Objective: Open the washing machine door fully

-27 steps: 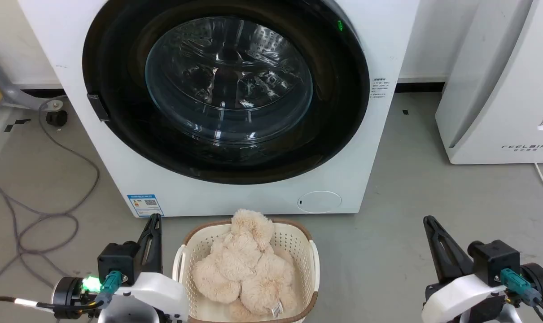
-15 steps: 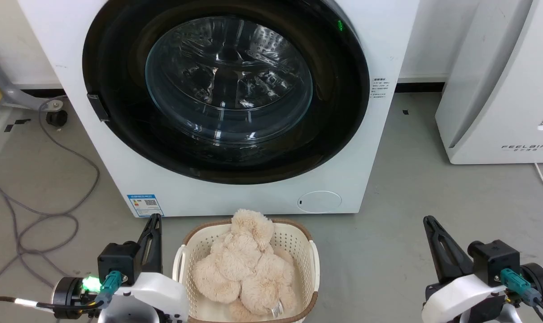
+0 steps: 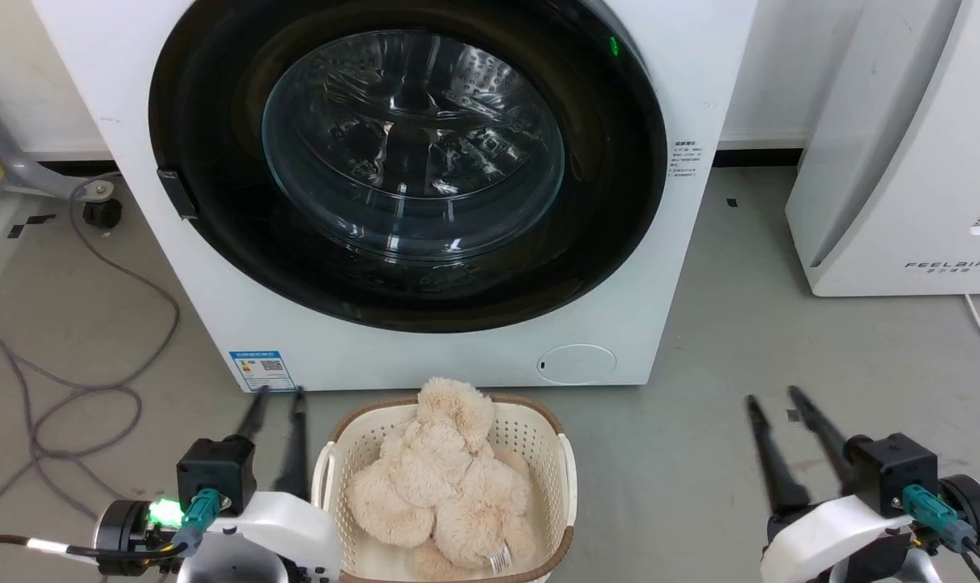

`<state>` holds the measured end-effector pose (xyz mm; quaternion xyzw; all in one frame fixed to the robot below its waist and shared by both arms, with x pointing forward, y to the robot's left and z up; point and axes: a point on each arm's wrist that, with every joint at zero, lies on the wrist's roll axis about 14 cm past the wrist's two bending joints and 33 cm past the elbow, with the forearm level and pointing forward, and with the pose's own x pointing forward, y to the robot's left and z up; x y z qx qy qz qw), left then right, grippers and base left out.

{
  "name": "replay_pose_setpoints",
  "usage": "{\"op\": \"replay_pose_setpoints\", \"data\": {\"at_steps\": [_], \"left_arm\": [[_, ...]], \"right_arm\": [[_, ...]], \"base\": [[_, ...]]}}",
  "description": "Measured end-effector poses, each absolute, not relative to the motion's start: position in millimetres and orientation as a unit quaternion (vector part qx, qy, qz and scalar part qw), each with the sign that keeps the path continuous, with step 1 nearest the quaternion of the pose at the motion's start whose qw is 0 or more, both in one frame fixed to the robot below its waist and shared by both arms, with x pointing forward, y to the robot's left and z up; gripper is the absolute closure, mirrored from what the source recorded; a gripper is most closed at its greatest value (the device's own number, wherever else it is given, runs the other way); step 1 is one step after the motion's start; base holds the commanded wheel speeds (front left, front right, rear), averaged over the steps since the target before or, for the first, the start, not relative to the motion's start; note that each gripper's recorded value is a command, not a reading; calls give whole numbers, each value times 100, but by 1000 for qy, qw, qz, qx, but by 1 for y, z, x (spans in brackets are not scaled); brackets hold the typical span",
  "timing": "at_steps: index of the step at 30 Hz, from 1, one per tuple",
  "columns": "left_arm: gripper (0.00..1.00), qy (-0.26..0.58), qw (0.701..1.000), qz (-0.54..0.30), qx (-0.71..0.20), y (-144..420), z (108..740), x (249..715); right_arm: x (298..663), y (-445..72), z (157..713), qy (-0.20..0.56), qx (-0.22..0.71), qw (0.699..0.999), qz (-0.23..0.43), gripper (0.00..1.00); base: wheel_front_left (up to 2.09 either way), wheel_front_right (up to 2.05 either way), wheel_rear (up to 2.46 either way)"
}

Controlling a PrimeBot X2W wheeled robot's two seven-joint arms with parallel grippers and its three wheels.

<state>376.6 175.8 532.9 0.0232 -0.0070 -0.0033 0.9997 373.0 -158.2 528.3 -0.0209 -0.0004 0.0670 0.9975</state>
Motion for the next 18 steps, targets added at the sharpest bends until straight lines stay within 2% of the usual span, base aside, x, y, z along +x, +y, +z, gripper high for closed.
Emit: {"op": "replay_pose_setpoints", "data": {"at_steps": [6,7,8,9,18], "left_arm": [[0,-7,1000,-9,20,172,531,377],[0,-7,1000,-10,19,171,531,377],[0,-7,1000,-11,18,171,531,377],[0,-8,1000,-12,18,170,530,377],[0,-11,1000,-16,9,167,529,377]], "right_arm": [[373,-159,527,-1,-15,998,66,0],[372,-159,526,0,-15,998,66,28],[372,-159,526,0,-14,998,66,84],[372,-159,526,0,-13,998,66,100],[372,-161,525,-6,-3,998,64,100]], "base": [[0,0,0],[0,0,0],[0,0,0],[0,0,0],[0,0,0]]}}
